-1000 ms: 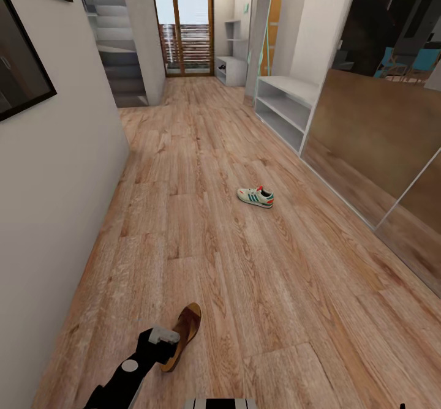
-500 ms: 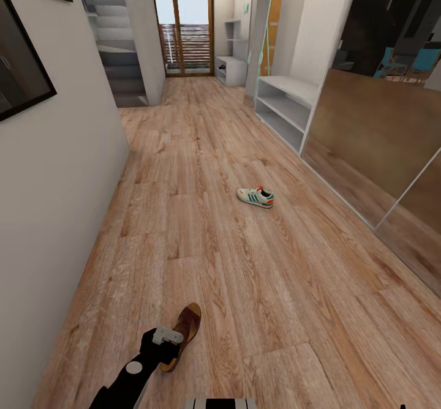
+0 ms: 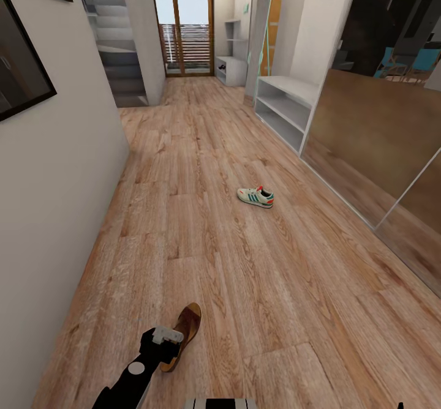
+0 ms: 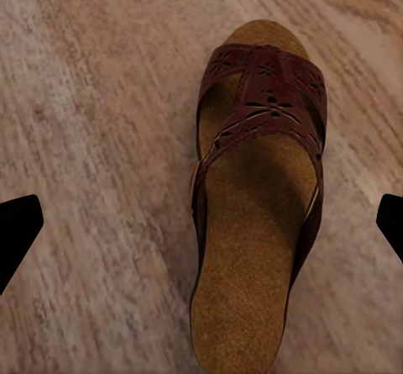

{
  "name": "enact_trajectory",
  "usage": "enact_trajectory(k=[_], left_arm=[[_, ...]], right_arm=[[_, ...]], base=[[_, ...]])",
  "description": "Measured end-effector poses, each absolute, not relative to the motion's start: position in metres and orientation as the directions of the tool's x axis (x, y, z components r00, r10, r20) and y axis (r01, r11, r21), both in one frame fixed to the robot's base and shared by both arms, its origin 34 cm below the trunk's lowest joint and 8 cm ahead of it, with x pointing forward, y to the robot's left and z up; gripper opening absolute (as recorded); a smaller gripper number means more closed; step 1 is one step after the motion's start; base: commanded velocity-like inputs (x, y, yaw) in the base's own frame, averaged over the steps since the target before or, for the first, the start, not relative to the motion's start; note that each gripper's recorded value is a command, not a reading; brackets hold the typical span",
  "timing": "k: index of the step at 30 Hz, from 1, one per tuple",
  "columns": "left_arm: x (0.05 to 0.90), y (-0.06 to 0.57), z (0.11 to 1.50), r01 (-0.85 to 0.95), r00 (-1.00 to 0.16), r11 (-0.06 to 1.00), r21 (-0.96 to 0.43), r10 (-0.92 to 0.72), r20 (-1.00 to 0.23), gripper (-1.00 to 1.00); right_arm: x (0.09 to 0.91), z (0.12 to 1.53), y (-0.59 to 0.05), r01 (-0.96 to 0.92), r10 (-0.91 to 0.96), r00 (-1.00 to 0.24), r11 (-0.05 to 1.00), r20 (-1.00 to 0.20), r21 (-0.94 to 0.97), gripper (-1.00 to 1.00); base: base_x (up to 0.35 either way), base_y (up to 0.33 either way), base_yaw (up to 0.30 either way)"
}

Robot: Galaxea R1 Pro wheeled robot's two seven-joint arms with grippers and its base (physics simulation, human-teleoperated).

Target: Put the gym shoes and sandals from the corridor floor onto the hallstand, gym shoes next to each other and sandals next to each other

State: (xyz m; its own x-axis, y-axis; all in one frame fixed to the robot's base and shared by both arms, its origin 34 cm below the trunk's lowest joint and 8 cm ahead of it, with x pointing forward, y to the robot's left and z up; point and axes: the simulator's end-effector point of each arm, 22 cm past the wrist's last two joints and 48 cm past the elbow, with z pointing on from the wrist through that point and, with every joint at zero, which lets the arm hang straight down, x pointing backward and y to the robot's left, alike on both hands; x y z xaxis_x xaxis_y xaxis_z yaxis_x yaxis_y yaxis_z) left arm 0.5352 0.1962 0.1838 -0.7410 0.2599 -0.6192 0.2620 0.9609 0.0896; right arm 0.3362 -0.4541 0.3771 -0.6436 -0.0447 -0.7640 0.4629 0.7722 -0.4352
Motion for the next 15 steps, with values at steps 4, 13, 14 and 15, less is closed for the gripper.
enact_trajectory(k=[4, 13, 14, 15], left_arm=[[0.534, 0.196, 0.183, 0.261, -0.743, 0.961, 0.09, 0.26, -0.616, 1.0], [0.53, 0.195, 0.18, 0.262, -0.748, 0.961, 0.089, 0.261, -0.61, 1.0], [0.53, 0.195, 0.18, 0.262, -0.749, 0.961, 0.089, 0.261, -0.609, 1.0], [0.53, 0.195, 0.18, 0.262, -0.749, 0.961, 0.089, 0.261, -0.609, 1.0]], right_arm=[[0.338, 0.378, -0.452, 0.464, -0.043, -0.639, 0.775, -0.768, -0.429, 1.0], [0.353, 0.385, -0.452, 0.469, -0.05, -0.615, 0.779, -0.787, -0.417, 1.0], [0.362, 0.387, -0.452, 0.472, -0.054, -0.602, 0.78, -0.796, -0.41, 1.0], [0.363, 0.387, -0.452, 0.473, -0.054, -0.602, 0.78, -0.797, -0.41, 1.0]], base=[[0.0, 0.0, 0.0], [0.0, 0.0, 0.0], [0.0, 0.0, 0.0], [0.0, 0.0, 0.0]])
